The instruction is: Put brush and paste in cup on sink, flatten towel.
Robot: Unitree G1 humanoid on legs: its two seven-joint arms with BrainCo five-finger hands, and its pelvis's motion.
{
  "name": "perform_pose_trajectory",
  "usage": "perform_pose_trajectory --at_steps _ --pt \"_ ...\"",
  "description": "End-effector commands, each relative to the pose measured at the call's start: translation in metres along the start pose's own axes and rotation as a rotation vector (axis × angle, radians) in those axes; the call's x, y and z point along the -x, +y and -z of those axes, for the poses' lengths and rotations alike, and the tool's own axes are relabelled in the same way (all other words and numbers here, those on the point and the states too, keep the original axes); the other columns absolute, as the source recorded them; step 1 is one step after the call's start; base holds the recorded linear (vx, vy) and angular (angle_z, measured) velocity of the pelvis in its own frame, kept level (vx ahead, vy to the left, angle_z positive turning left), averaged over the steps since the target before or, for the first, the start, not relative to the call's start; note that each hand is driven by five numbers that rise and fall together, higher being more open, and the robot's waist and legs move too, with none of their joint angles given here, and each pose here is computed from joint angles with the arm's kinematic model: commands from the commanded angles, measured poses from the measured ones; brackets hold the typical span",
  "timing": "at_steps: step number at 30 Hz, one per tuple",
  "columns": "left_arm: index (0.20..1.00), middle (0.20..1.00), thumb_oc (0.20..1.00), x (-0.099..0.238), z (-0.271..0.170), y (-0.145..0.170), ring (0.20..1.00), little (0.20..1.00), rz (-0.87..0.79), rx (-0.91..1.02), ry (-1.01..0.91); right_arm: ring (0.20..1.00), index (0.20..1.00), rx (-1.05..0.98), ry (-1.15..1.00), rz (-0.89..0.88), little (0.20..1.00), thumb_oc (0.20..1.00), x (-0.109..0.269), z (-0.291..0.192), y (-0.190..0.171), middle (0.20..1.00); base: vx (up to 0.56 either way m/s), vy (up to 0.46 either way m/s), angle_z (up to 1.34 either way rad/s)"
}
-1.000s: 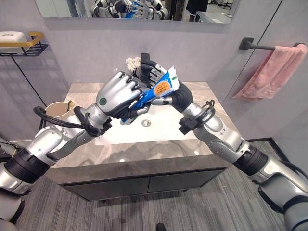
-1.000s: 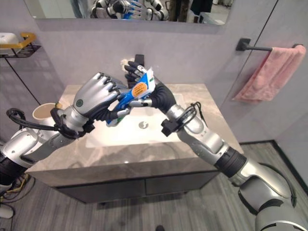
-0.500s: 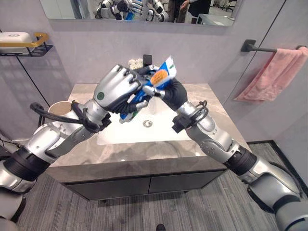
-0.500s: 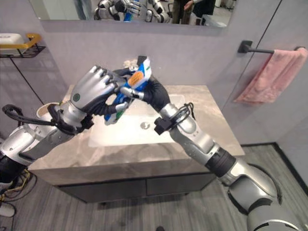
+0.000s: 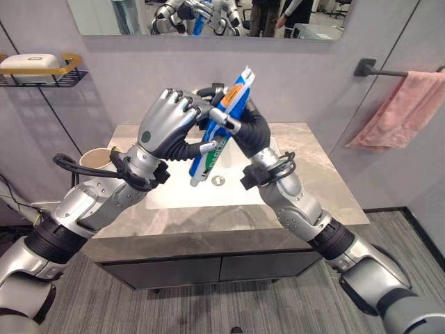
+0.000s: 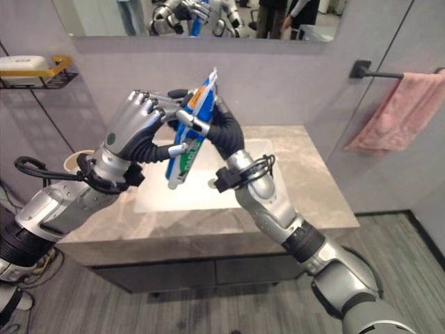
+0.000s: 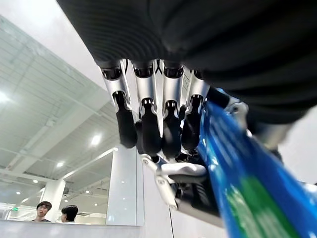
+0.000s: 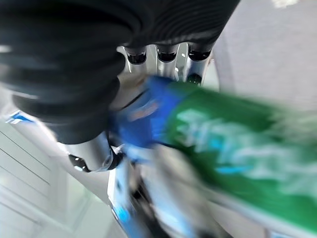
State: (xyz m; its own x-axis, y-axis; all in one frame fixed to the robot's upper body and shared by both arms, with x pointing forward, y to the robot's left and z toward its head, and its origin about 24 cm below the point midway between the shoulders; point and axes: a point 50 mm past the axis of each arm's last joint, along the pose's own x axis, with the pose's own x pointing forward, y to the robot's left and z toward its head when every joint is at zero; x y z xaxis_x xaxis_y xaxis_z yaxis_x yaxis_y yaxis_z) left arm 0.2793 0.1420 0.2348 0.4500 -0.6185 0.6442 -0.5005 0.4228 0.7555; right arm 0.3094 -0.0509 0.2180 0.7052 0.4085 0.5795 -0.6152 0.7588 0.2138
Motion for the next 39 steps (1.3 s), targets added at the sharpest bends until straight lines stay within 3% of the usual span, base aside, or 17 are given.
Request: perform_pose_trajectory --at_steps 1,7,16,22,36,39 --pt "1.000 1.000 1.000 0.009 -0.005 -0.003 1.000 1.000 -0.035 0.054 0.019 0.200 0.200 -0.021 -0.219 0.134 0.200 0.200 -0.013 -0.041 -0.020 0.200 -0.02 -0.018 0.05" --pt "1.000 1.000 1.000 0.028 -0.007 0.007 1.000 1.000 -0.141 0.139 0.124 0.200 0.200 -0.049 -0.335 0.279 0.200 0.200 -0.010 -0.056 -0.029 0.200 -0.02 -0.014 0.17" --pt "1.000 1.000 1.000 0.040 -0.008 0.015 1.000 1.000 -0.211 0.210 0.197 0.200 0.200 -0.041 -0.413 0.346 0.200 0.200 -0.014 -0.069 -0.030 0.200 -0.01 -0.003 0.19" --pt "1.000 1.000 1.000 0.067 -0.007 0.029 1.000 1.000 -0.264 0.268 0.288 0.200 0.200 0.037 -0.527 0.405 0.200 0.200 -0.016 -0.095 -0.038 0.200 0.00 -0.001 0.30" --pt "1.000 1.000 1.000 0.143 0.018 0.030 1.000 1.000 -0.156 0.288 0.641 0.200 0.200 0.179 -0.685 0.388 0.200 0.200 -0.028 -0.145 -0.041 0.200 0.02 0.017 0.30" --pt "1.000 1.000 1.000 0.162 0.017 0.021 1.000 1.000 -0.158 0.387 0.751 0.200 0.200 0.209 -0.701 0.359 0.200 0.200 -0.029 -0.152 -0.037 0.200 0.03 0.016 0.18"
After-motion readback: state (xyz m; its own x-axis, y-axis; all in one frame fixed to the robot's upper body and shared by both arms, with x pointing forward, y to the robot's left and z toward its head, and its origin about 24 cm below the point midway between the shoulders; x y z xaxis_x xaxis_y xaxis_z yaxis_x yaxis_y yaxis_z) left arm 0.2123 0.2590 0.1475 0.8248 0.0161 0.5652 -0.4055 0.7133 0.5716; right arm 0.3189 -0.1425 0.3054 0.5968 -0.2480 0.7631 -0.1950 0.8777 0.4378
